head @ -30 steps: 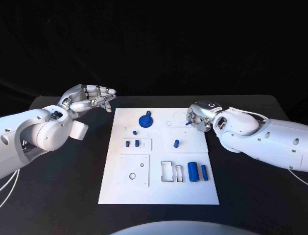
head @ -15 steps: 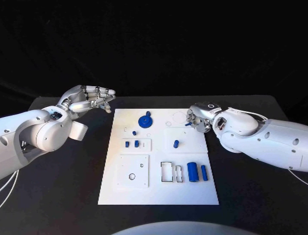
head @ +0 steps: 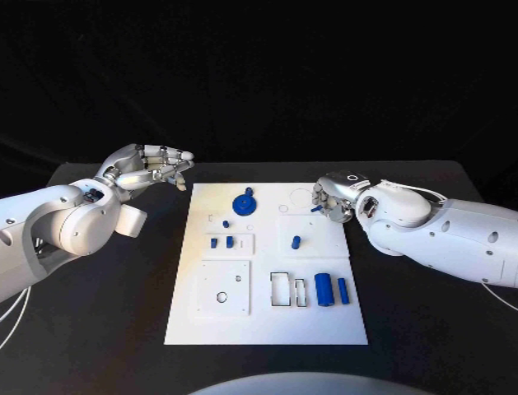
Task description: Assemble the parts on the task board
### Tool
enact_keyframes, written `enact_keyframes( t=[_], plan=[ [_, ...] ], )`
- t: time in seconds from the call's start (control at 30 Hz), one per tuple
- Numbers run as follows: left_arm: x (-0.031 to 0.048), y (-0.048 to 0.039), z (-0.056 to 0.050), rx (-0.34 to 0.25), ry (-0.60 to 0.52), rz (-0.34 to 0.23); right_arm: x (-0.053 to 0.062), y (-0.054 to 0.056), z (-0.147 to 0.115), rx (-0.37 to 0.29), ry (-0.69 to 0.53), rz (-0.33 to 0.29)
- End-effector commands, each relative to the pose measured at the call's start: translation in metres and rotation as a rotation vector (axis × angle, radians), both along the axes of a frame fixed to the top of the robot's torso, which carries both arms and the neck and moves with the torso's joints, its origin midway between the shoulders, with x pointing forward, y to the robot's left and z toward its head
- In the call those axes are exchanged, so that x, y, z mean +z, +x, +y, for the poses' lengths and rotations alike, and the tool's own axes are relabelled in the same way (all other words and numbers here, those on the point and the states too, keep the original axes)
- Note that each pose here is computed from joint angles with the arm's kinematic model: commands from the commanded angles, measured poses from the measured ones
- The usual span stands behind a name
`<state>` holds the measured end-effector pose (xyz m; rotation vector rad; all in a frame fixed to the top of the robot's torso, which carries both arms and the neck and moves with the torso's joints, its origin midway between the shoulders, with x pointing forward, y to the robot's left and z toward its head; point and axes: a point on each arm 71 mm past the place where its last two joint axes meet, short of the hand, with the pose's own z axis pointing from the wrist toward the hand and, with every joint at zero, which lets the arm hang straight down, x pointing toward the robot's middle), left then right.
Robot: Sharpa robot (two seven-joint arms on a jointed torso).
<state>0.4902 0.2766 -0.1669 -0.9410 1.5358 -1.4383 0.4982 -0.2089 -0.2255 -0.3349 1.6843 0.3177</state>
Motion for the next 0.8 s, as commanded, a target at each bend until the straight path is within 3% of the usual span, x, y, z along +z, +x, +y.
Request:
enact_keyframes(
  t=[0.03,0.8],
  plan=[
    [0.0005,-0.0004,-0.0018,-0.015,-0.005,0.000,-0.0041,-0.0006,0.0008,0.002,-0.033,0.024],
    [0.0002,-0.0004,-0.0026,-0.008,0.002,0.004,-0.0036,0.0004,0.0039,0.016,-0.051,-0.002]
  ],
)
